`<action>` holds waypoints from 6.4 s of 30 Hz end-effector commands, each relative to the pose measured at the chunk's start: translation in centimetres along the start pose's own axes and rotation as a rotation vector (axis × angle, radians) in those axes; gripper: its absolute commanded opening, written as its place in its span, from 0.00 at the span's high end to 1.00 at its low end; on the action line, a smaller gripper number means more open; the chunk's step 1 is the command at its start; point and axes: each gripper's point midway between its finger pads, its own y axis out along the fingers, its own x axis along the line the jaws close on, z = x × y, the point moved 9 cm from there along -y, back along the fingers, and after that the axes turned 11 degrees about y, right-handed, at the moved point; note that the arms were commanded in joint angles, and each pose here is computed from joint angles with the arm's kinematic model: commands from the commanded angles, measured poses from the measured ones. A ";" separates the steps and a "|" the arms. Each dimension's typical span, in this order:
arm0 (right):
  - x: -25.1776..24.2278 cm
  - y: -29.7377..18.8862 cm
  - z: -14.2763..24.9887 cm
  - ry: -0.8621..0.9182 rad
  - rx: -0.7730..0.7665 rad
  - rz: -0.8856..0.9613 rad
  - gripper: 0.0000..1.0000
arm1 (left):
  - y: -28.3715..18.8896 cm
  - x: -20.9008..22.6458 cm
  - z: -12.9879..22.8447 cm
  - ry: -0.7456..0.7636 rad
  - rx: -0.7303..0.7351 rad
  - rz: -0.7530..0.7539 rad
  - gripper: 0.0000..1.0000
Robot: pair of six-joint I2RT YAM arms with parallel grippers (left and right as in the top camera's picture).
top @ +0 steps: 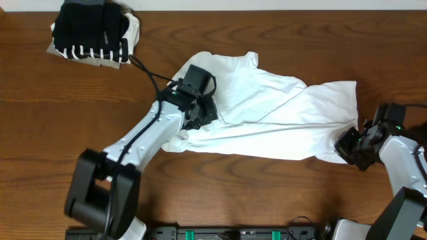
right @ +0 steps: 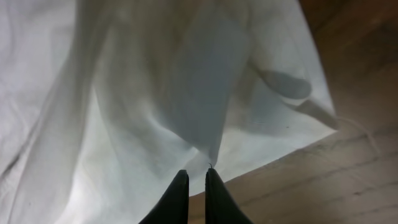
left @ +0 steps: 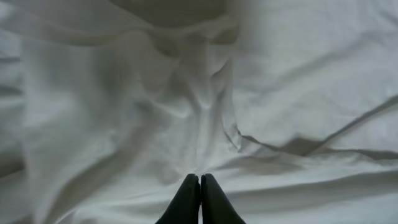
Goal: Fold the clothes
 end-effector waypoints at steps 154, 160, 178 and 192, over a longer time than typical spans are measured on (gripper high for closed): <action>31.5 0.9 -1.7 -0.610 0.081 -0.640 0.12 | -7.2 -0.9 0.8 0.186 -0.134 0.067 0.01; 32.6 5.3 -1.0 -0.616 0.047 -0.534 0.12 | -7.1 -0.5 1.5 0.178 -0.086 0.045 0.01; 31.2 9.1 -0.6 -0.534 0.114 -0.415 0.14 | -6.9 -0.3 1.8 0.175 -0.068 0.037 0.01; 31.3 9.3 0.4 -0.527 0.125 -0.402 0.19 | -6.9 -0.2 2.0 0.173 -0.058 0.033 0.01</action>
